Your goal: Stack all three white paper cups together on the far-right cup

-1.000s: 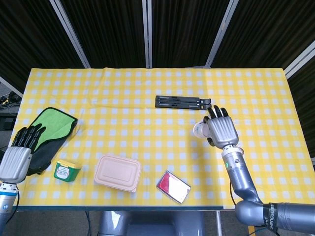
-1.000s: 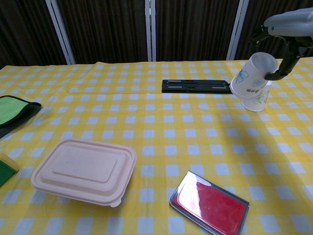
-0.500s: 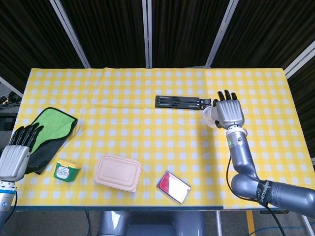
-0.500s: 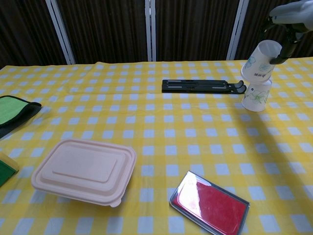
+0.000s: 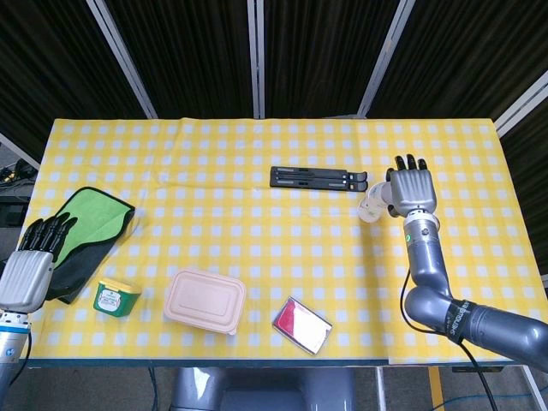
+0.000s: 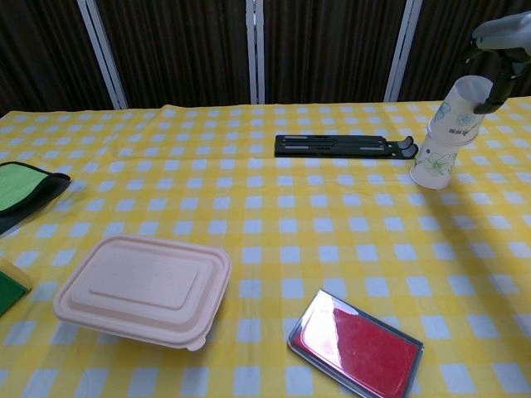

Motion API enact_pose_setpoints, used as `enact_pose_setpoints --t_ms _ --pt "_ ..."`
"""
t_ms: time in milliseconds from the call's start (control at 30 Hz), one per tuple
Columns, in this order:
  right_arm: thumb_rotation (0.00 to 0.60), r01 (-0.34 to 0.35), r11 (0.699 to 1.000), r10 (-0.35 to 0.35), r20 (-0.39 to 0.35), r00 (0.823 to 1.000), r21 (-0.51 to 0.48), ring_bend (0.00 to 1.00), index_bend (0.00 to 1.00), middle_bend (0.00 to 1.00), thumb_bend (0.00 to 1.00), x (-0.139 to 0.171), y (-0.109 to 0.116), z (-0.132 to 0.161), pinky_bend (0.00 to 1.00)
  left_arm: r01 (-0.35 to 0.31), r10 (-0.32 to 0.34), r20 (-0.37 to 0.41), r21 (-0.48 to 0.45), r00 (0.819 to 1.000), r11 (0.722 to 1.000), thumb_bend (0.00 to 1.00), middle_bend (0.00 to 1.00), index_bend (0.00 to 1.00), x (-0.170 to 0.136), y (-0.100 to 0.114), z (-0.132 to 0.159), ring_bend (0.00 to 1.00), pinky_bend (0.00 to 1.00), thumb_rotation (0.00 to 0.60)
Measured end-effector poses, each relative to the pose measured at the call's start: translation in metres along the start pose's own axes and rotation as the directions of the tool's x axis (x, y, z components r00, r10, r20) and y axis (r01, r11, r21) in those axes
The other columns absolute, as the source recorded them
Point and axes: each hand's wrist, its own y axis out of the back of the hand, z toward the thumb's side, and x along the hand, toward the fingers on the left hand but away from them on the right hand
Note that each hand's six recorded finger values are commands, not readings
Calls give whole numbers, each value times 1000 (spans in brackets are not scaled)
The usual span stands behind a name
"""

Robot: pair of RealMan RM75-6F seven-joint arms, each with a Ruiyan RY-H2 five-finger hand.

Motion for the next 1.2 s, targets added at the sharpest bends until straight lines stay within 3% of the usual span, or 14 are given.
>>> enact_pose_setpoints --t_ms 633,867,1033,1200 --pt "600 -4 1000 4 -17 1000 -20 0 550 94 194 2 0 5 126 11 -11 2 4 1000 1000 179 0 0 1 -3 1 0 0 600" --pt "600 -7 1000 7 8 1000 -11 0 531 78 194 -7 -6 -3 125 9 -9 3 2 1000 1000 180 0 0 0 -2 1 0 0 600" --pt "600 -9 1000 9 30 1000 1 0 416 24 171 -16 -14 -10 100 17 -17 11 6 1000 1000 179 0 0 1 -4 4 0 0 600" --pt "600 -55 998 55 34 998 15 0 312 0 134 -18 -27 -12 85 20 -20 9 4 1000 1000 179 0 0 1 -5 3 0 0 600"
